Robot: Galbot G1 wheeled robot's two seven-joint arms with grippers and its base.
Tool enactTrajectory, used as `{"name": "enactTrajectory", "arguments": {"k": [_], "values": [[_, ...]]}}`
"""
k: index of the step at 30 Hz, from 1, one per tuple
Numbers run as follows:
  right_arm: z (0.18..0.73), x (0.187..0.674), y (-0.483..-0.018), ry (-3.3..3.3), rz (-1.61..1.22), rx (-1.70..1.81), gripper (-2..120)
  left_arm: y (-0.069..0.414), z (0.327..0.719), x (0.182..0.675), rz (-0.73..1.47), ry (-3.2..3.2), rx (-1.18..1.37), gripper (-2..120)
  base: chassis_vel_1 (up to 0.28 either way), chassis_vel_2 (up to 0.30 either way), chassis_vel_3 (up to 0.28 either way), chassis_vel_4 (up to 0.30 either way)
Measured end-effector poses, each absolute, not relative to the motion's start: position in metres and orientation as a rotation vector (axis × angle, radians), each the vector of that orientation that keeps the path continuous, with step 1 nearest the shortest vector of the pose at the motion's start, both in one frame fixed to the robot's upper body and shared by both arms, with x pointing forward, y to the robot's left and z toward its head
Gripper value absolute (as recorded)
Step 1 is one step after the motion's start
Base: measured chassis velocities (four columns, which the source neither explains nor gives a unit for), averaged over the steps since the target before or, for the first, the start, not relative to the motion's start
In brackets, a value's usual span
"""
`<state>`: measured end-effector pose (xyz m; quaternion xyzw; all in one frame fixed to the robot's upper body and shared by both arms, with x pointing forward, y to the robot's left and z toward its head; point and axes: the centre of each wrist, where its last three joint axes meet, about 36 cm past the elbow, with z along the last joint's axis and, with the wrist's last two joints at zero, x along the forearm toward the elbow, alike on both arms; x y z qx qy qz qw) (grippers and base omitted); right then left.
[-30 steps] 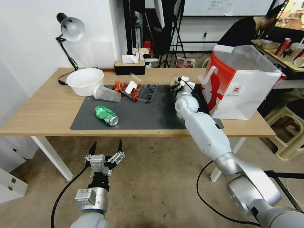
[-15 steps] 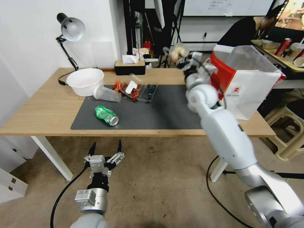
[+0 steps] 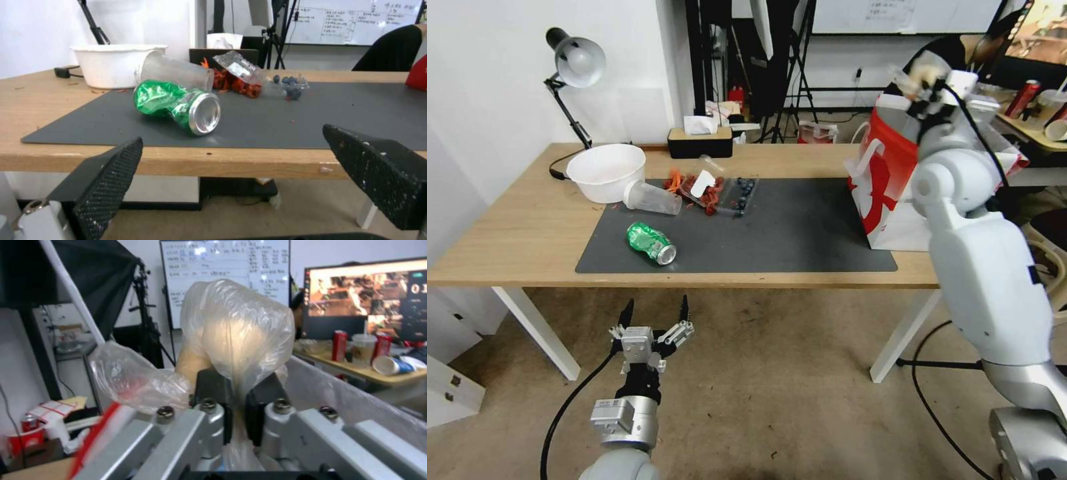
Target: Pick up the trash from the table and place it into the takeout bag.
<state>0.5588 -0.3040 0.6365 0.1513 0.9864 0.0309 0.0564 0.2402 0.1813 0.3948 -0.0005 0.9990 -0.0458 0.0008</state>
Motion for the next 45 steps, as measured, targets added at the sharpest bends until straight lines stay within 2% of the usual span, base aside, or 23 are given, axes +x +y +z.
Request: {"name": "enactTrajectory", "arguments": {"k": [4, 7, 8, 11, 13, 16, 17, 20, 24, 25, 33, 36, 39, 45], "values": [[0.632, 0.556, -0.31, 3.006, 0.1, 0.484, 18, 0.181, 0.395, 0.24, -0.143, 3.137, 0.001, 100, 0.0, 0.0, 0.0, 0.0], [0.63, 0.553, -0.314, 3.014, 0.116, 0.507, 33, 0.181, 0.395, 0.24, -0.142, 3.137, 0.003, 100, 0.0, 0.0, 0.0, 0.0], [0.63, 0.553, -0.314, 3.014, 0.116, 0.507, 33, 0.181, 0.395, 0.24, -0.142, 3.137, 0.003, 100, 0.0, 0.0, 0.0, 0.0], [0.631, 0.551, -0.314, 3.027, 0.125, 0.51, 46, 0.181, 0.395, 0.24, -0.141, 3.138, 0.007, 100, 0.0, 0.0, 0.0, 0.0], [0.631, 0.551, -0.314, 3.029, 0.125, 0.511, 48, 0.181, 0.395, 0.24, -0.141, 3.138, 0.008, 100, 0.0, 0.0, 0.0, 0.0], [0.631, 0.55, -0.315, 3.034, 0.13, 0.512, 66, 0.18, 0.395, 0.24, -0.141, 3.137, 0.01, 100, 0.0, 0.0, 0.0, 0.0], [0.631, 0.55, -0.315, 3.034, 0.13, 0.512, 66, 0.18, 0.395, 0.24, -0.141, 3.137, 0.01, 100, 0.0, 0.0, 0.0, 0.0], [0.636, 0.547, -0.314, 3.014, 0.162, 0.485, 82, 0.18, 0.395, 0.24, -0.14, 3.137, 0.009, 100, 0.0, 0.0, 0.0, 0.0], [0.637, 0.546, -0.314, 3.002, 0.167, 0.471, 88, 0.181, 0.395, 0.24, -0.14, 3.137, 0.009, 100, 0.0, 0.0, 0.0, 0.0], [0.638, 0.546, -0.313, 2.998, 0.157, 0.471, 96, 0.181, 0.396, 0.24, -0.14, 3.136, 0.009, 100, 0.0, 0.0, 0.0, 0.0], [0.637, 0.545, -0.314, 2.988, 0.171, 0.46, 100, 0.181, 0.396, 0.24, -0.14, 3.136, 0.01, 100, 0.0, 0.0, 0.0, 0.0], [0.643, 0.536, -0.307, 2.893, 0.364, 0.256, 100, 0.18, 0.396, 0.241, -0.142, 3.135, 0.012, 100, 0.0, 0.0, 0.0, 0.0], [0.644, 0.528, -0.302, 2.843, 0.444, 0.126, 100, 0.18, 0.396, 0.24, -0.141, 3.136, 0.013, 100, 0.0, 0.0, 0.0, 0.0], [0.637, 0.511, -0.291, 2.778, 0.486, -0.106, 100, 0.18, 0.395, 0.24, -0.14, 3.137, 0.012, 100, 0.0, 0.0, 0.0, 0.0]]}}
